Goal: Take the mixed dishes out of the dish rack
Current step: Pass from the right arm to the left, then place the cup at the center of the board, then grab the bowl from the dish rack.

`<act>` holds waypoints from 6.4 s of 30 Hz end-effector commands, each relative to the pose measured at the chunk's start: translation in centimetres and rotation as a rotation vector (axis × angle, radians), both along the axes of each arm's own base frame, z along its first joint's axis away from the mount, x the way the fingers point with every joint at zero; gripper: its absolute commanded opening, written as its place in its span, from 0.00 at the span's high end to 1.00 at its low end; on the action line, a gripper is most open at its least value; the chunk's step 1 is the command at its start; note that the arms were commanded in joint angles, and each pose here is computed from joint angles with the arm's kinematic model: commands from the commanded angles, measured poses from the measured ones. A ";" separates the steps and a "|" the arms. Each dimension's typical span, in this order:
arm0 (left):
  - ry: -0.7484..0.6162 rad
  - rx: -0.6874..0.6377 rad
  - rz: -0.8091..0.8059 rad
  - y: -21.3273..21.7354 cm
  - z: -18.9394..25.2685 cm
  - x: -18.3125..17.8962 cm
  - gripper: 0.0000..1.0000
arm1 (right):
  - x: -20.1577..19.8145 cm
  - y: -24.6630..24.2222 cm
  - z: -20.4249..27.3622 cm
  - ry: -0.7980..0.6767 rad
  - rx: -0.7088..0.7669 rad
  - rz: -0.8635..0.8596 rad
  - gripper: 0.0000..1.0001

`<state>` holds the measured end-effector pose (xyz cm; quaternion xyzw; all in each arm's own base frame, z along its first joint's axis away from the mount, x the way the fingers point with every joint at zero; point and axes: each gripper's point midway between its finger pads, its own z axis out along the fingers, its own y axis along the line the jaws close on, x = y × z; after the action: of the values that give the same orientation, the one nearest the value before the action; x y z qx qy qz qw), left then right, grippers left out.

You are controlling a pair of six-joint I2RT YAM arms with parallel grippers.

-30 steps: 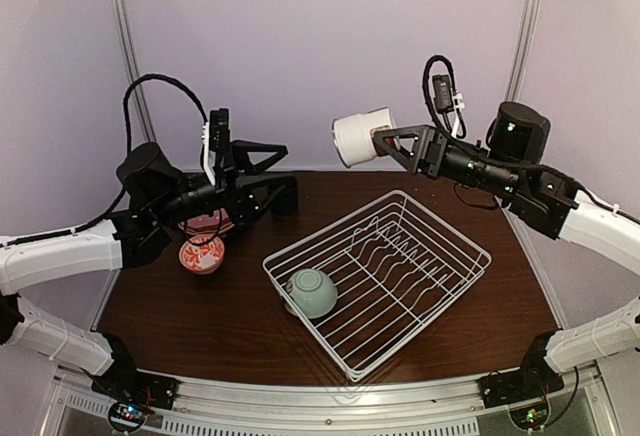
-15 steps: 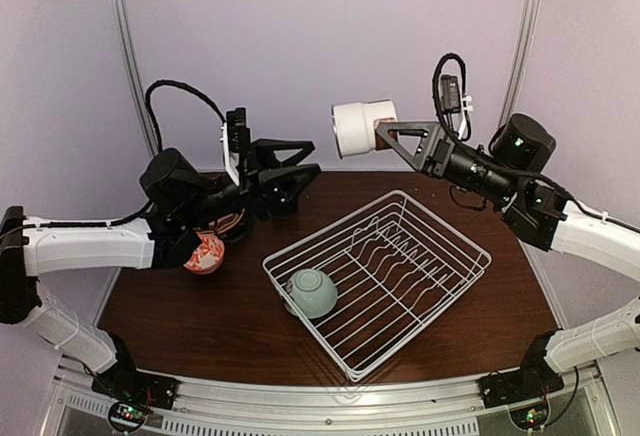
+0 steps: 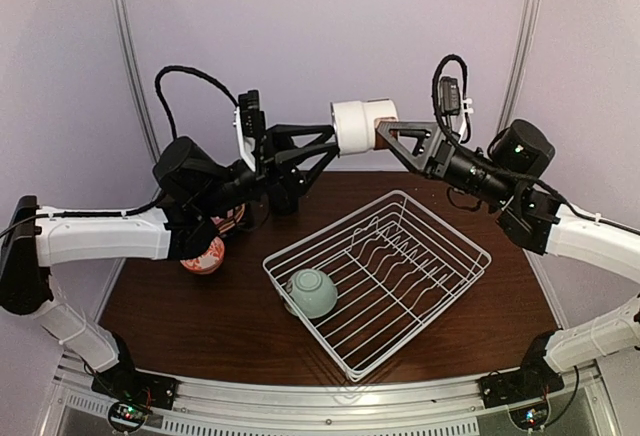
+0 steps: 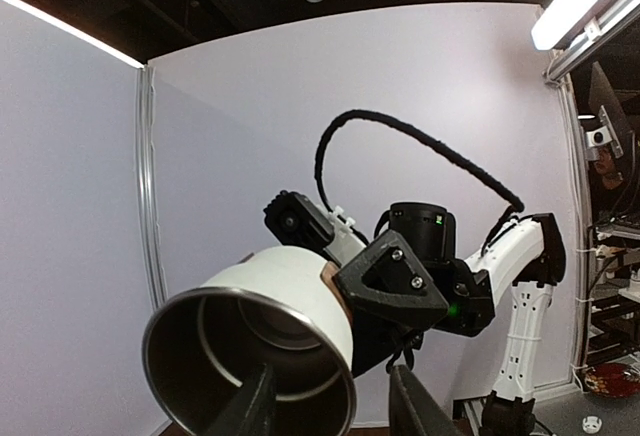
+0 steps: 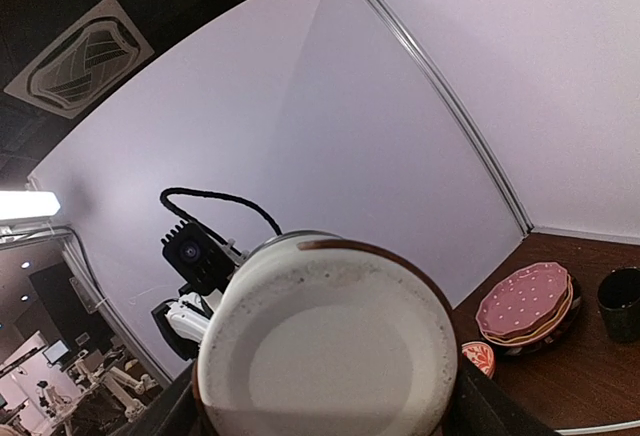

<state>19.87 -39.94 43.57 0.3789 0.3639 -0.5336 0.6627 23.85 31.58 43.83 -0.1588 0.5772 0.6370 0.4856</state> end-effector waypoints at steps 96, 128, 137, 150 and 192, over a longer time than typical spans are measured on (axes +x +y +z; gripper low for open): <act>0.678 1.446 0.875 8.1 -33.9 25.5 1.00 | 4.5 -6.4 -13.5 0.256 -0.440 -0.218 0.00; 0.570 1.026 0.993 9.0 -15.9 23.7 0.03 | 1.5 0.3 -23.1 0.635 -0.577 -0.026 0.00; 0.557 0.964 0.984 9.7 -14.4 22.4 0.03 | 0.0 4.2 -25.5 0.696 -0.515 0.053 0.00; 0.553 0.926 0.979 10.0 -13.7 21.8 0.03 | 0.2 5.8 -29.1 0.821 -0.465 0.058 0.00; 0.565 0.924 0.995 10.2 -14.8 21.7 0.03 | 0.3 7.4 -36.3 0.973 -0.520 0.038 0.00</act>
<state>41.70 -29.70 27.31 0.2704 0.8458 -0.0304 0.4589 24.15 39.15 8.59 0.0230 0.8598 0.5005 0.0985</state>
